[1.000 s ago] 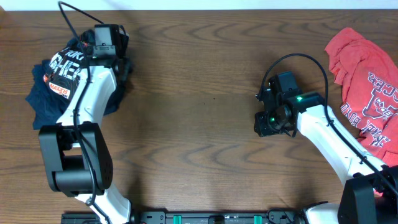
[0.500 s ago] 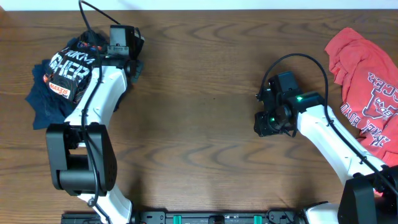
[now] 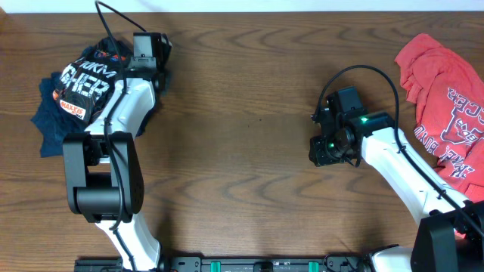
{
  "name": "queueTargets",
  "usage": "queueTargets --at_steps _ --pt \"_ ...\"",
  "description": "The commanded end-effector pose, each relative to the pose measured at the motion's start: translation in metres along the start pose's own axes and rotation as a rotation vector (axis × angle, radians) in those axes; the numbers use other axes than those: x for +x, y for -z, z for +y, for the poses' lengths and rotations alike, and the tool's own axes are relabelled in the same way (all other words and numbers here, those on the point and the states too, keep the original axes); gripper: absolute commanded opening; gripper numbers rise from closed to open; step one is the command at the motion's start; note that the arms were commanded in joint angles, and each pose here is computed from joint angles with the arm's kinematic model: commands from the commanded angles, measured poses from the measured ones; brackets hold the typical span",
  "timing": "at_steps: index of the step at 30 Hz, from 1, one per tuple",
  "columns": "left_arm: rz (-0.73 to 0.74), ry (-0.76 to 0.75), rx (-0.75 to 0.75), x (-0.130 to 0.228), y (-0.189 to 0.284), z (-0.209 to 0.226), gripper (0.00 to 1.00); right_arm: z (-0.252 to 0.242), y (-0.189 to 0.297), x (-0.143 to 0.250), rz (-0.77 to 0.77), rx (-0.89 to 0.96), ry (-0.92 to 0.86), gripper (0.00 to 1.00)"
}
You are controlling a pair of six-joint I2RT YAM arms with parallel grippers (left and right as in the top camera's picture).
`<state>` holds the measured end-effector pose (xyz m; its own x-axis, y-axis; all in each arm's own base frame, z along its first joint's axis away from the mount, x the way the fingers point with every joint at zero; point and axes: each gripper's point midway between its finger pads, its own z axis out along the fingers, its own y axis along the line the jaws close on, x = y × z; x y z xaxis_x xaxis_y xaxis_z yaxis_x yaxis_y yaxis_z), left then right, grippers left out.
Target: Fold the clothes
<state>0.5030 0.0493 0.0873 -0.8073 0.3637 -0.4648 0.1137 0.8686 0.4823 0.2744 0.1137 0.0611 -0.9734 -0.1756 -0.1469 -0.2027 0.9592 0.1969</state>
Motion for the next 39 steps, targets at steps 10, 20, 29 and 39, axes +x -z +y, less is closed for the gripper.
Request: queueTargets --at_steps 10,20,29,39 --pt "-0.155 0.269 -0.254 -0.023 0.001 0.122 0.19 0.000 -0.002 0.006 0.029 0.005 0.011 0.41" --pt "-0.126 0.439 -0.302 0.017 -0.002 0.180 0.19 0.000 -0.002 0.007 0.033 0.005 0.010 0.41" --pt "-0.194 0.525 -0.197 0.000 0.084 0.178 0.36 0.001 -0.002 0.003 0.016 0.004 -0.005 0.41" --pt "-0.027 0.507 0.293 0.028 0.160 0.065 0.82 -0.008 0.002 -0.025 -0.093 -0.006 -0.135 0.52"
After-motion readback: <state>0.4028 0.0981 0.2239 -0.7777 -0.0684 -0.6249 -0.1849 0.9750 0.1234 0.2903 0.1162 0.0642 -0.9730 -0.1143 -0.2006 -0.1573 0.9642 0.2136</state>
